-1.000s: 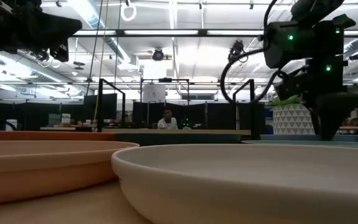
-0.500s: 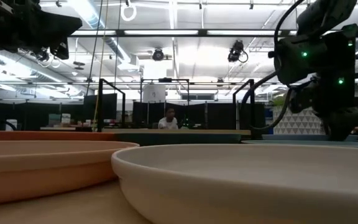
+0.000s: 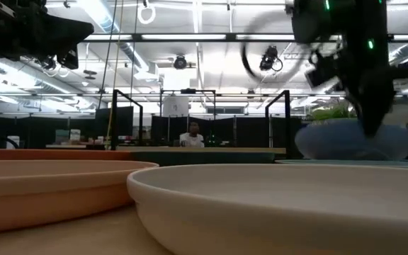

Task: Place and stack plates onto a shelf
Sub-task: Put the light blue plate on the shelf

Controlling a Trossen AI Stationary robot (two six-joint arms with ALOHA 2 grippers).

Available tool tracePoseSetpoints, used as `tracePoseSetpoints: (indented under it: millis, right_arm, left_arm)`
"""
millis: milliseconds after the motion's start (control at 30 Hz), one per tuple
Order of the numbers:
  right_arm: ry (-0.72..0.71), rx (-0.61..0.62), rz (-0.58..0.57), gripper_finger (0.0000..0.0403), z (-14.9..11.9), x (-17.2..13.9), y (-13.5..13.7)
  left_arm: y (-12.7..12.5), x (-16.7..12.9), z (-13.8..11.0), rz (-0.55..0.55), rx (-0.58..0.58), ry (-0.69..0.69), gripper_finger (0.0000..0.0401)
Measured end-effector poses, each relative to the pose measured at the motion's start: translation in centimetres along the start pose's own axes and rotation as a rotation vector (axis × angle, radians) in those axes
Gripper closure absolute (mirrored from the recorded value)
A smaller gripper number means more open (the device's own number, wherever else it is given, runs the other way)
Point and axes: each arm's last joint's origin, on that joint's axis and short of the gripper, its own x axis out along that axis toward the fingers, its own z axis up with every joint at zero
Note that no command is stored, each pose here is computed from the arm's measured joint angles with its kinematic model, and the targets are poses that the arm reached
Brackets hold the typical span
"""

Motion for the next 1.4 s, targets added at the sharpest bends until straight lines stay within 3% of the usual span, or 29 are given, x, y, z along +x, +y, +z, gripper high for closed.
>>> tracePoseSetpoints:
  millis: [133, 300, 467, 600, 900, 1033, 1267, 1400]
  right_arm:
    - [-0.100, -0.075, 0.096, 0.0379, 0.9, -3.4, 1.7]
    - [-0.299, -0.252, 0.158, 0.0379, 2.0, -7.6, 3.4]
    - [-0.553, -0.374, 0.021, 0.0379, 4.1, -9.6, 3.0]
    - [-0.629, -0.400, -0.106, 0.0379, 6.3, -9.4, 1.3]
    - [-0.433, -0.474, -0.237, 0.0378, 11.9, -3.7, -2.9]
    - [-0.310, -0.453, -0.277, 0.0378, 14.0, -1.9, -4.7]
    - [-0.155, -0.422, -0.328, 0.0378, 15.6, 0.2, -6.6]
    - [-0.121, -0.407, -0.302, 0.0377, 15.7, 0.9, -6.9]
  left_arm:
    - [0.0, 0.0, 0.0, 0.000, 0.000, 0.000, 0.0392]
    - [0.0, 0.0, 0.0, 0.000, 0.000, 0.000, 0.0392]
    - [0.0, 0.0, 0.0, 0.000, 0.000, 0.000, 0.0392]
    - [0.0, 0.0, 0.0, 0.000, 0.000, 0.000, 0.0392]
    - [0.0, 0.0, -0.1, 0.000, 0.001, 0.006, 0.0392]
    - [0.0, 0.0, -0.1, 0.000, 0.001, 0.007, 0.0392]
    - [0.0, 0.0, -0.1, 0.000, -0.006, 0.014, 0.0392]
    - [0.0, 0.0, -0.2, -0.001, -0.020, 0.022, 0.0392]
